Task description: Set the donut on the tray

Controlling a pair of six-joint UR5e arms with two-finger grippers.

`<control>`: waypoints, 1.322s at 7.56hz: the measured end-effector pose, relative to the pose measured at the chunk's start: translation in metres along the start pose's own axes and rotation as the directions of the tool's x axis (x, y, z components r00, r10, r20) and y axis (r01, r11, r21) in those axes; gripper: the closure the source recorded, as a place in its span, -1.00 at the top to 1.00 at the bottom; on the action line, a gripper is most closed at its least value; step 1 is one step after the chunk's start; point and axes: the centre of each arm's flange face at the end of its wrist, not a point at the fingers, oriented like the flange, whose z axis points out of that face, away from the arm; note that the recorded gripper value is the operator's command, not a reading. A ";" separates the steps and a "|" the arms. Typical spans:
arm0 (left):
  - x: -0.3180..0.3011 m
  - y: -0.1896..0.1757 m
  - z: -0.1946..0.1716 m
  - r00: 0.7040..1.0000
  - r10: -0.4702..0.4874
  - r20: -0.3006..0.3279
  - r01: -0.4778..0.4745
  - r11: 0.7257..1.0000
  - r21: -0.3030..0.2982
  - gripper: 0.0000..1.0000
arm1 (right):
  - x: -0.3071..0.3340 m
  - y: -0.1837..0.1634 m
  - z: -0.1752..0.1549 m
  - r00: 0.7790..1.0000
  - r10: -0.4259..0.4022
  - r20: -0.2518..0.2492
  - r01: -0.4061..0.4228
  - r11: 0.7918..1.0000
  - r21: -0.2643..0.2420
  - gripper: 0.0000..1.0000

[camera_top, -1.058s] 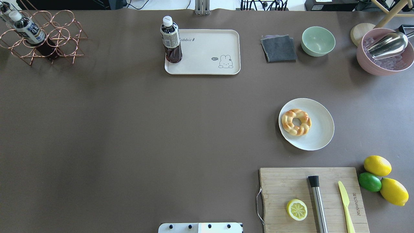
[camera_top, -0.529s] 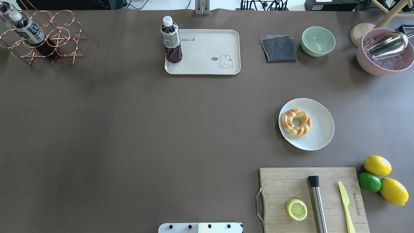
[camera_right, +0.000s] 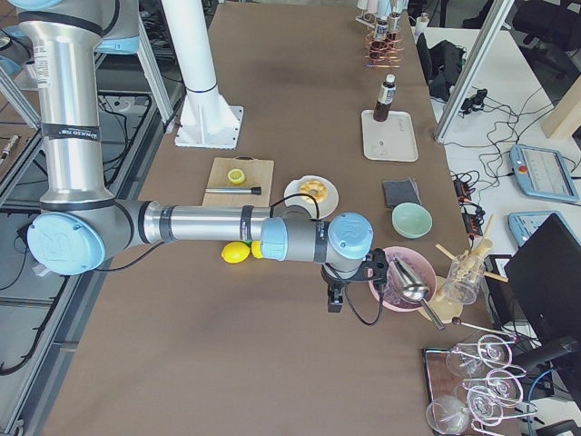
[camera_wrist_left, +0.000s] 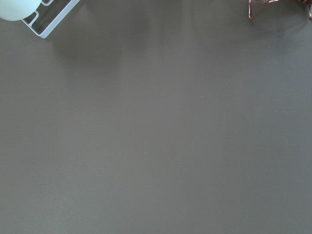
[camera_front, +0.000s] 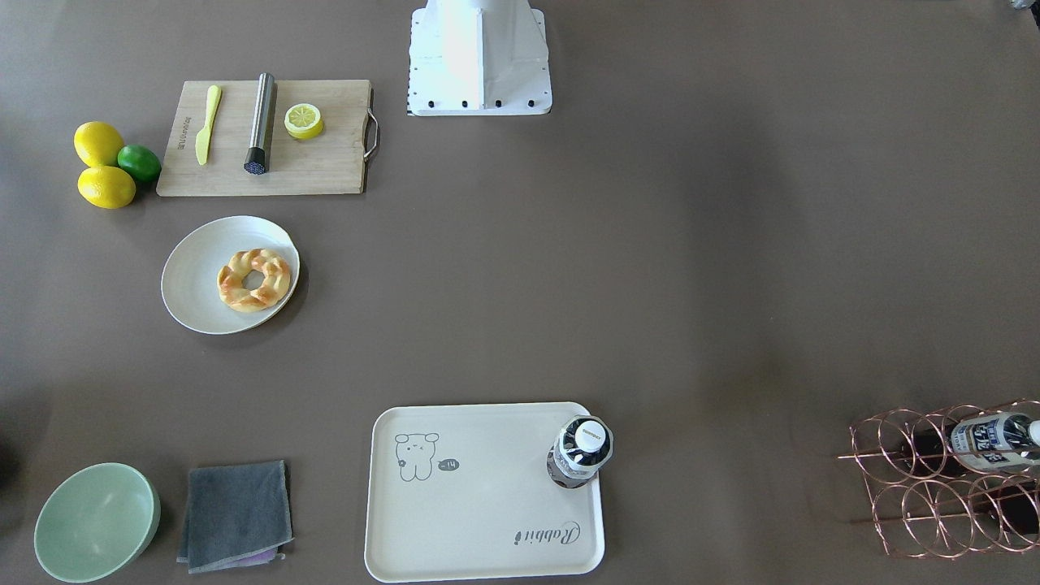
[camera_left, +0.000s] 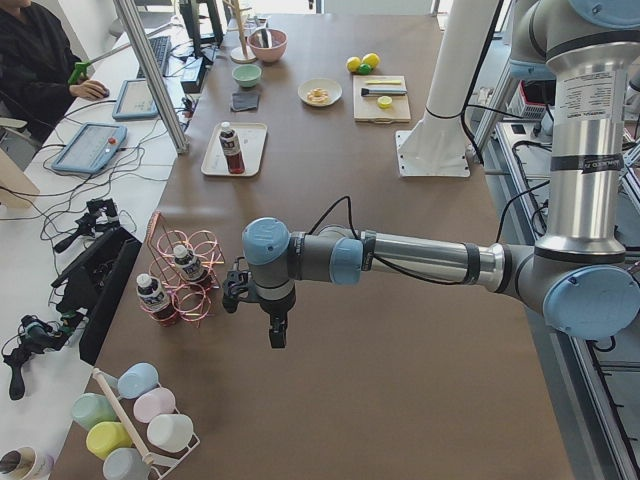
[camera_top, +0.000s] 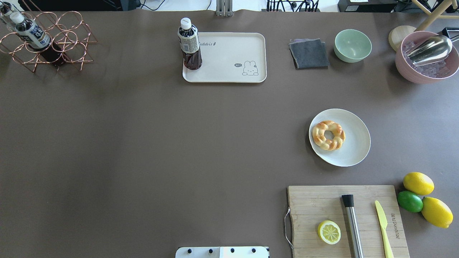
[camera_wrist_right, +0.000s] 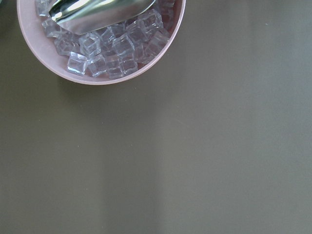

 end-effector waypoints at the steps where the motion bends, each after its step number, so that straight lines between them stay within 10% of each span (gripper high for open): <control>1: 0.000 0.000 0.000 1.000 0.000 0.001 0.000 1.000 0.000 0.97 | 0.000 0.000 0.000 1.000 0.000 0.000 0.000 1.000 0.000 1.00; 10: 0.001 0.000 -0.001 1.000 -0.001 -0.002 0.001 1.000 0.001 0.97 | -0.003 -0.001 -0.003 1.000 -0.005 0.000 0.005 1.000 0.005 1.00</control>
